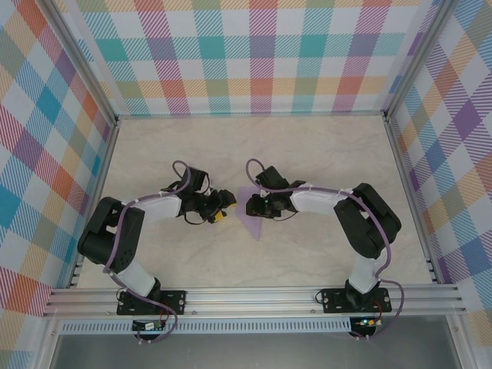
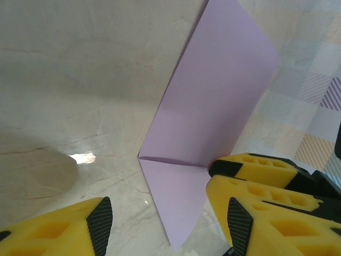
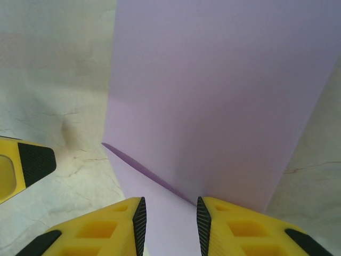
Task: Fold a paper plane with a square sheet of paper (pick it up from the middle)
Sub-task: Fold the wing for the fifth time at the center of the table.
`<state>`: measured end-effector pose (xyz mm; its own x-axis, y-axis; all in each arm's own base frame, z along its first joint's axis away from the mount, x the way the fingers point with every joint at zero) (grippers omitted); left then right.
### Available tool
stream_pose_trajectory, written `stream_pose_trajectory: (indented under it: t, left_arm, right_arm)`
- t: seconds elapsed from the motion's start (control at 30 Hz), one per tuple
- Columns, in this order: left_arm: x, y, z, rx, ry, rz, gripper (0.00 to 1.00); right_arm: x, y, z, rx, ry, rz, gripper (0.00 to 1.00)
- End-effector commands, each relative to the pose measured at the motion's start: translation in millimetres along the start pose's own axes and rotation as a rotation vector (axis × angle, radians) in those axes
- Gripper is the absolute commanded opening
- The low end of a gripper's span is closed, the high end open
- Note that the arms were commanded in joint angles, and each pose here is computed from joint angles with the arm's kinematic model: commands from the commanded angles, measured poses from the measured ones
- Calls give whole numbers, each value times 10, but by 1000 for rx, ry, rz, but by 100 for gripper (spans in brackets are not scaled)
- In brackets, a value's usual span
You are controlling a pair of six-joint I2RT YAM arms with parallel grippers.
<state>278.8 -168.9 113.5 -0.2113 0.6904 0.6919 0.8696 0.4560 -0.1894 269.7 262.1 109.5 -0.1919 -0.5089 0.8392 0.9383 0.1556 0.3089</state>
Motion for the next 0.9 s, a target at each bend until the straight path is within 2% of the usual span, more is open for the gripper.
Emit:
stream_pose_trajectory:
  t: [0.0, 0.4, 0.63, 0.87]
  left_arm:
    - [-92, -42, -10, 3, -22, 49, 60]
    - [-260, -54, -70, -5, -29, 99, 49]
    - [-375, -40, -148, -15, -102, 155, 40]
    - [-439, 15, -220, -27, -132, 165, 22]
  right_arm:
    - [0, -8, -78, -26, -17, 1, 33]
    - [-12, -86, -247, -75, 78, -5, 32]
    - [9, -98, -281, -81, 131, -15, 32]
    - [43, -99, -289, -70, 152, -17, 32]
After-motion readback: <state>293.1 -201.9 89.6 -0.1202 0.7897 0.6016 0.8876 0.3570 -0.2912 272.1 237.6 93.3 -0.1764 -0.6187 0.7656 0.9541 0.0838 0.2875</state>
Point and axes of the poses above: each hand's point on the last joint's axis, 136 mm out from that joint toward the fingers, its own x axis back along the fingers, its own z axis along the line the jaws close on, y = z × x, the point moved 9 cm from there along x, back along the fingers, and after that the axes turned 10 degrees about x, right-handed, at the moved point
